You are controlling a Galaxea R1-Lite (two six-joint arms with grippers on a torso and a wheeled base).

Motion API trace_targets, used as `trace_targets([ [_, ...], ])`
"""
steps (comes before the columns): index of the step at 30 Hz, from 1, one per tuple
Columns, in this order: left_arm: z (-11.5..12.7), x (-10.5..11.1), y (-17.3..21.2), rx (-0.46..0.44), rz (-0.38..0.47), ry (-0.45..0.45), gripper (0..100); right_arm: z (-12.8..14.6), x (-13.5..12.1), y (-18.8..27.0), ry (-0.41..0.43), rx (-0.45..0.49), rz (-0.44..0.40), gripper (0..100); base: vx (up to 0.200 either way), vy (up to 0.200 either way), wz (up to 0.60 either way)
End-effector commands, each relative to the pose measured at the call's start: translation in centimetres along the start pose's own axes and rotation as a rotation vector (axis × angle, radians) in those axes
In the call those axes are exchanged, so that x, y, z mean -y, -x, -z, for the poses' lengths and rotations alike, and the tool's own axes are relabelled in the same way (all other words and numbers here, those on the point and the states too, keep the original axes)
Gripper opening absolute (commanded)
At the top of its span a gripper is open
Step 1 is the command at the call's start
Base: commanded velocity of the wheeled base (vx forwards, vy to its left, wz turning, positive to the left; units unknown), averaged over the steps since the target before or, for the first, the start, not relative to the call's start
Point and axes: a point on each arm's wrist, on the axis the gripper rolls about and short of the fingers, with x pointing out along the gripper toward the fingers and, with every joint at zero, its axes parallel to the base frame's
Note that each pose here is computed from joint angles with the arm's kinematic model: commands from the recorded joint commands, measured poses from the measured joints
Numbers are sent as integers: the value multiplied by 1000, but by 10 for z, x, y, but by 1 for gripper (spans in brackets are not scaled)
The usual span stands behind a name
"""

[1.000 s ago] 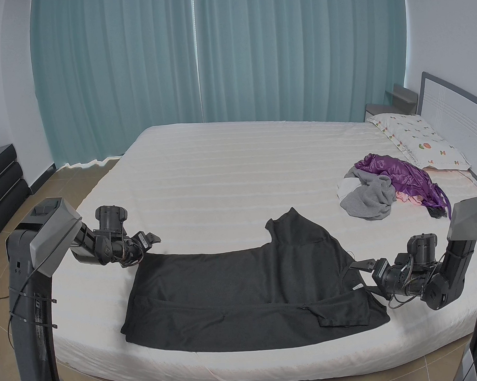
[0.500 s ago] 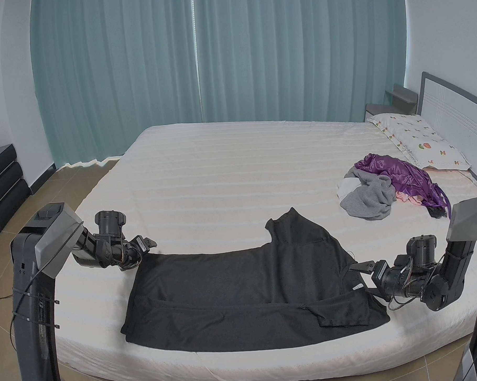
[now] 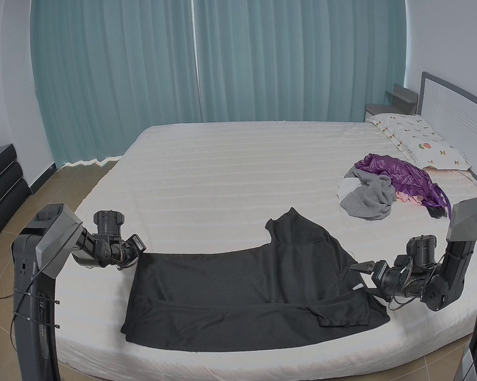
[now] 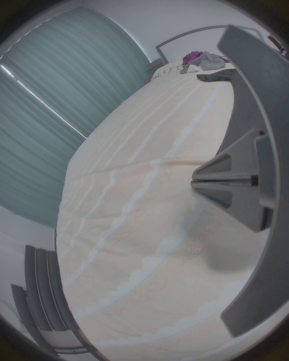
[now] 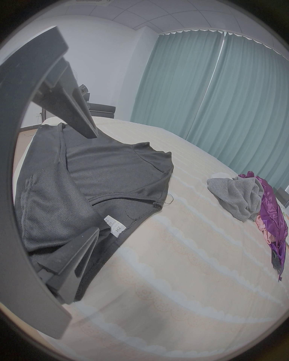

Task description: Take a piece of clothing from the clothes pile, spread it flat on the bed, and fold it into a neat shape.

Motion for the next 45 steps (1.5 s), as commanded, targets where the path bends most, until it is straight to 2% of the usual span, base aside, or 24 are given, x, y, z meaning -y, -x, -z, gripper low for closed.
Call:
trace_targets([
  [1,-2,-1,0,17,-10,3,0,0,0,0,0,-1,1,100,0,0,0],
  [11,-5,3,5,26,-3,55,0,-2,-4,-13,33,22,-20,100,0,0,0],
  [13,-5,3,5,25,-2,56,0,-3,-11,-17,49,30,-31,100,0,0,0],
  [15,-5,3,5,24,-3,67,0,-11,-25,-27,87,100,-44,100,0,0,0],
  [17,-5,3,5,24,-2,78,0,-19,-33,-33,112,130,-50,100,0,0,0],
  [21,-4,2,5,16,3,95,0,-37,-55,-59,175,125,-46,100,0,0,0],
  [23,-4,2,5,16,3,95,0,-39,-57,-62,179,124,-47,100,0,0,0],
  [24,-4,2,5,11,6,95,0,-51,-65,-80,193,131,-57,100,0,0,0],
  [27,-3,1,4,9,4,95,0,-55,-59,-104,191,112,-34,100,0,0,0],
  [30,-2,1,4,8,3,94,0,-62,-56,-124,235,130,1,100,0,0,0],
  [32,-2,0,3,5,1,94,0,-70,-55,-142,299,167,35,100,0,0,0],
  [40,0,0,3,0,-2,94,0,-77,-65,-177,374,187,60,100,0,0,0],
  [45,0,0,4,1,-1,94,0,-80,-67,-193,381,203,79,100,0,0,0],
])
